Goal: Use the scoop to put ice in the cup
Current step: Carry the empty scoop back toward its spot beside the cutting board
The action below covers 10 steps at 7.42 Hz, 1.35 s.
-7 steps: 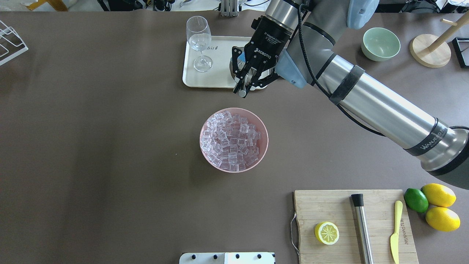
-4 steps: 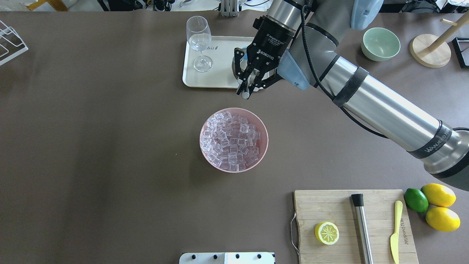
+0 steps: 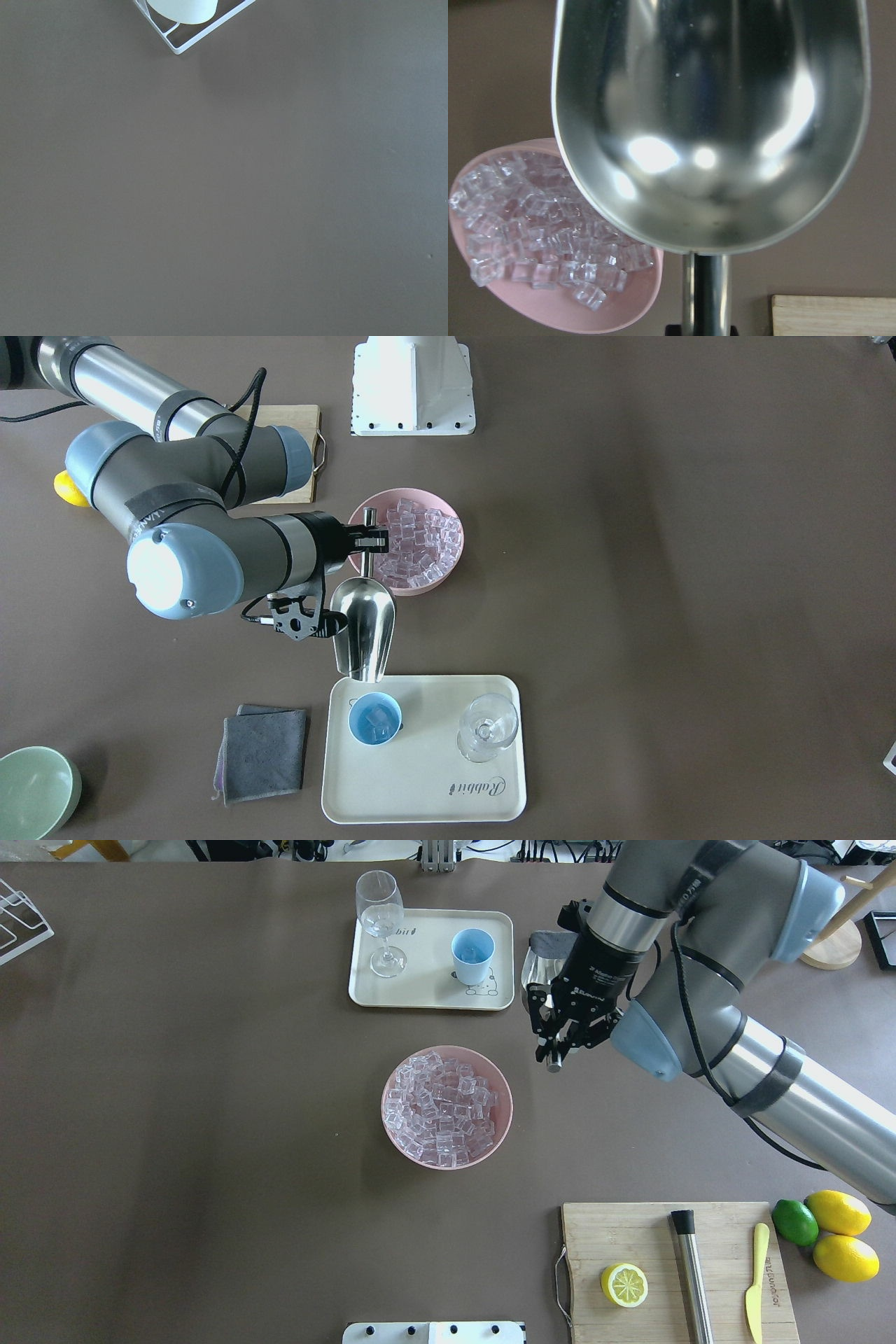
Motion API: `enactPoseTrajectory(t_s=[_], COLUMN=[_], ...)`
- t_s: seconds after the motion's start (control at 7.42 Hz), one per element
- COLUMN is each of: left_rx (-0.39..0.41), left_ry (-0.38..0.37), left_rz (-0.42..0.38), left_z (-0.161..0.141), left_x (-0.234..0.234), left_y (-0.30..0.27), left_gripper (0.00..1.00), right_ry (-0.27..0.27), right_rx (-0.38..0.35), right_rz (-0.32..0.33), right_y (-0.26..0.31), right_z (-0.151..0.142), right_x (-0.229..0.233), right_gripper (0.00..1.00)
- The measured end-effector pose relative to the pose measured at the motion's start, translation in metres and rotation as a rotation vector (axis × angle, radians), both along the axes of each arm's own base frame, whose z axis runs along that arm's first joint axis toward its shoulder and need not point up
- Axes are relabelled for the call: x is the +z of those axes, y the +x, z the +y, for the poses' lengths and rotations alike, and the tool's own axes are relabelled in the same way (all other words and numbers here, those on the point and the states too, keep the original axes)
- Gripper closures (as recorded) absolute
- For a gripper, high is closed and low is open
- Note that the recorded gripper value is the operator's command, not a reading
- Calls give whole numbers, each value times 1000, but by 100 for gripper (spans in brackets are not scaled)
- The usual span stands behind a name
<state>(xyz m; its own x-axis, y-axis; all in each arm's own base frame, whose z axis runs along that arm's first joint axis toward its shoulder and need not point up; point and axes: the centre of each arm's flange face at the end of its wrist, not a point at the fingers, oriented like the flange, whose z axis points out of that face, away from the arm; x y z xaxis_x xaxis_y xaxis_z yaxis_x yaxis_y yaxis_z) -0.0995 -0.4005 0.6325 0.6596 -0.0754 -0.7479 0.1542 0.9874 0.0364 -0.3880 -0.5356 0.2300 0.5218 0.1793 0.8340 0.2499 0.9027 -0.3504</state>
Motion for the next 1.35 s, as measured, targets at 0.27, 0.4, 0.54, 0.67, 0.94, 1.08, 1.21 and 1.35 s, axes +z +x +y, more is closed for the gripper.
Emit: enactPoseTrajectory(t_s=[0.27,0.4,0.54,0.67,0.94,1.08,1.21,1.35], left_rx=[0,-1,-1,-1,-2,-1,-2,-2], left_ry=[0,0,0,-1,-2,-2,-2,-3], left_rz=[0,0,0,0,0,0,0,0], left_z=[1,1,2,2,2,2,2,3], left_x=[0,0,0,0,0,0,1,1], left_y=[0,0,0,0,0,0,0,0], left_gripper=[2,2,2,2,2,2,2,2], right_ry=[76,98,110,118,134,139,150,164], right_rx=[21,8,-12,-34,-55,-58,-59,-61], right_rz=[85,117,144,159,177,197,211,212], right_y=[18,19,18,16,16,12,8,5], right_z=[54,78,99,113,129,131,131,132], right_x=[43,63,82,99,137,151,163,175], right_gripper=[100,100,100,100,100,100,100,100])
